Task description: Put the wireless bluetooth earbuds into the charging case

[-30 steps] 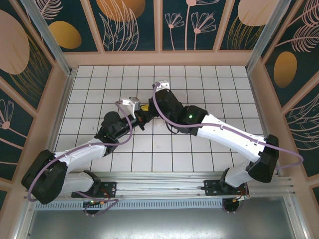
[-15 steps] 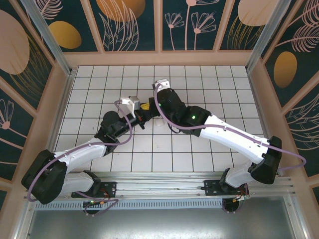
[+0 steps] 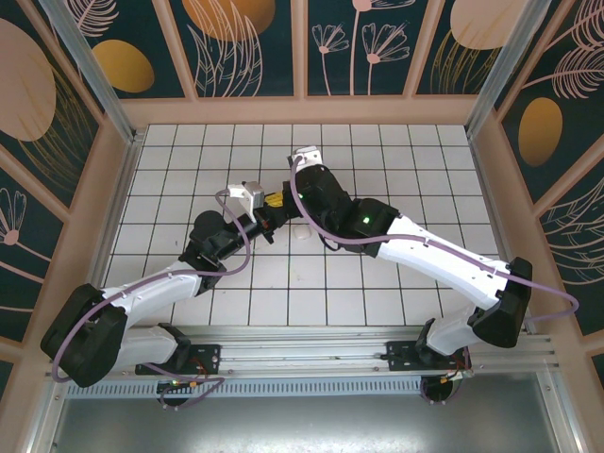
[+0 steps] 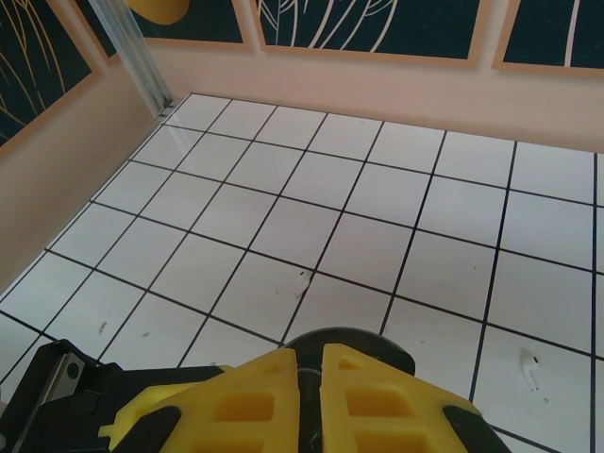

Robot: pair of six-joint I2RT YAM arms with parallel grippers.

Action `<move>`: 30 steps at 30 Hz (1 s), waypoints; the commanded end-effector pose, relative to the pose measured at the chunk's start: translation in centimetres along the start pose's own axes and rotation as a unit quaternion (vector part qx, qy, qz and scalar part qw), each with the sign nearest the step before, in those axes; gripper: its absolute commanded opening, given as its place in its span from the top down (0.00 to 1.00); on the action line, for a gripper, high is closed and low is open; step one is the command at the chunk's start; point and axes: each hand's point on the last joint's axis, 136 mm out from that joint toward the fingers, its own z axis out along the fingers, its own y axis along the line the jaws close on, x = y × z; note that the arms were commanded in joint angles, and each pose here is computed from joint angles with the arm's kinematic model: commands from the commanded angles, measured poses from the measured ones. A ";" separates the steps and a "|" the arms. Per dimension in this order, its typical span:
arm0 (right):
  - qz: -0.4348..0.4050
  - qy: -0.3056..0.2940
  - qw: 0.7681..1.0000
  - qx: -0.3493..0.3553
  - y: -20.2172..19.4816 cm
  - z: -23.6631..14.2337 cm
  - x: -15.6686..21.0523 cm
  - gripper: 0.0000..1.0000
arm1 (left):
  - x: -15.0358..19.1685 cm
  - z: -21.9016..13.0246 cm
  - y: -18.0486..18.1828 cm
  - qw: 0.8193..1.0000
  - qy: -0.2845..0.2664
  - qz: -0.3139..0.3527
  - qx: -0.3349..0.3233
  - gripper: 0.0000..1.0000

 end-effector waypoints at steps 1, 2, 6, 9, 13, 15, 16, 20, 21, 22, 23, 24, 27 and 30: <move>-0.005 0.000 1.000 0.013 -0.2 -0.3 -0.4 0.90 | -1.2 0.2 0.0 1.000 -0.023 0.020 0.000 1.00; -0.004 0.001 1.000 0.012 -0.2 -0.3 -0.2 0.90 | -1.3 0.2 0.0 1.000 -0.023 0.021 0.001 1.00; -0.002 0.008 1.000 0.008 -0.2 -0.3 0.1 0.90 | -1.3 0.3 -0.1 1.000 -0.023 0.021 0.001 1.00; 0.000 0.022 1.000 0.008 -0.1 0.0 1.0 0.90 | -1.4 0.3 0.0 0.999 -0.025 0.021 0.001 1.00; 0.007 0.039 0.999 0.004 0.0 0.3 1.9 0.90 | -1.5 0.4 0.0 0.999 -0.025 0.023 0.001 1.00; 0.013 0.045 0.999 -0.002 0.1 0.4 2.3 0.90 | -1.6 0.4 0.0 0.999 -0.026 0.023 0.002 1.00; 0.018 0.048 0.999 -0.005 0.1 0.5 2.4 0.90 | -1.5 0.4 0.0 0.999 -0.025 0.022 0.002 1.00; 0.033 0.059 0.998 -0.005 -0.3 0.7 2.8 0.90 | -1.6 0.4 -0.1 0.999 -0.025 0.023 0.003 1.00; 0.037 0.063 0.997 -0.004 -0.4 0.8 2.9 0.90 | -1.6 0.4 -0.1 0.999 -0.026 0.023 0.003 1.00; 0.042 0.065 0.997 -0.003 -0.5 0.7 2.9 0.90 | -1.7 0.4 -0.1 0.999 -0.026 0.023 0.002 1.00; 0.046 0.068 0.997 0.001 -0.7 0.7 2.9 0.90 | -1.7 0.4 -0.1 0.999 -0.026 0.024 0.001 1.00; 0.048 0.070 0.996 0.001 -0.7 0.6 2.8 0.90 | -1.6 0.4 -0.1 0.999 -0.025 0.025 0.000 1.00; 0.057 0.068 0.996 -0.011 -0.3 0.2 2.3 0.90 | -1.6 0.4 0.0 0.999 -0.025 0.025 -0.001 1.00; 0.067 0.061 0.995 -0.031 0.3 -0.2 1.7 0.90 | -1.6 0.5 0.1 0.999 -0.024 0.025 0.000 1.00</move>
